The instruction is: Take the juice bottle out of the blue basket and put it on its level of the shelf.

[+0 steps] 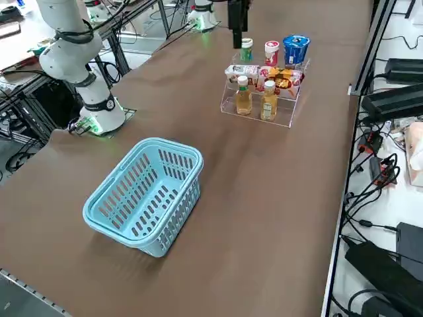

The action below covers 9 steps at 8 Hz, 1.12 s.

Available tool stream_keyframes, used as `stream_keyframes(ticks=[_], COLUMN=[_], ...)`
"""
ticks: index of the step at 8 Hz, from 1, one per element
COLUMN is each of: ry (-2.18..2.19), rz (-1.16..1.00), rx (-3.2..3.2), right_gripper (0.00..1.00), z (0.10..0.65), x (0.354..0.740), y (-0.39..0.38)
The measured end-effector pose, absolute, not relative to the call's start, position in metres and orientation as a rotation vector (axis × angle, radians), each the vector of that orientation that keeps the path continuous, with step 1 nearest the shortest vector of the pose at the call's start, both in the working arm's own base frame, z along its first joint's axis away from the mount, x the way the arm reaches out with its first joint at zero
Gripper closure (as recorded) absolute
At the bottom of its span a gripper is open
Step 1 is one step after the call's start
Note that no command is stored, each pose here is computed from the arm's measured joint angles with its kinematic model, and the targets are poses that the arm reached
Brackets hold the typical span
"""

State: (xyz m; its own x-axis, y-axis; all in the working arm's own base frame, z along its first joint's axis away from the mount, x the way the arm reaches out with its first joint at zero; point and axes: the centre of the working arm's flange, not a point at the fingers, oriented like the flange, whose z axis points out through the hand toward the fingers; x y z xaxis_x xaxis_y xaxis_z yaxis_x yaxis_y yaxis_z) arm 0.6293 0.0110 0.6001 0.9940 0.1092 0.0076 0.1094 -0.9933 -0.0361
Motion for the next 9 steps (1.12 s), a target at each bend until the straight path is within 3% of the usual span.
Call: stream_keyframes(ticks=[9], ry=[0.009], rz=[-0.047], rx=[-3.113], right_gripper=[0.0], z=[0.62], x=[0.55], y=[0.002])
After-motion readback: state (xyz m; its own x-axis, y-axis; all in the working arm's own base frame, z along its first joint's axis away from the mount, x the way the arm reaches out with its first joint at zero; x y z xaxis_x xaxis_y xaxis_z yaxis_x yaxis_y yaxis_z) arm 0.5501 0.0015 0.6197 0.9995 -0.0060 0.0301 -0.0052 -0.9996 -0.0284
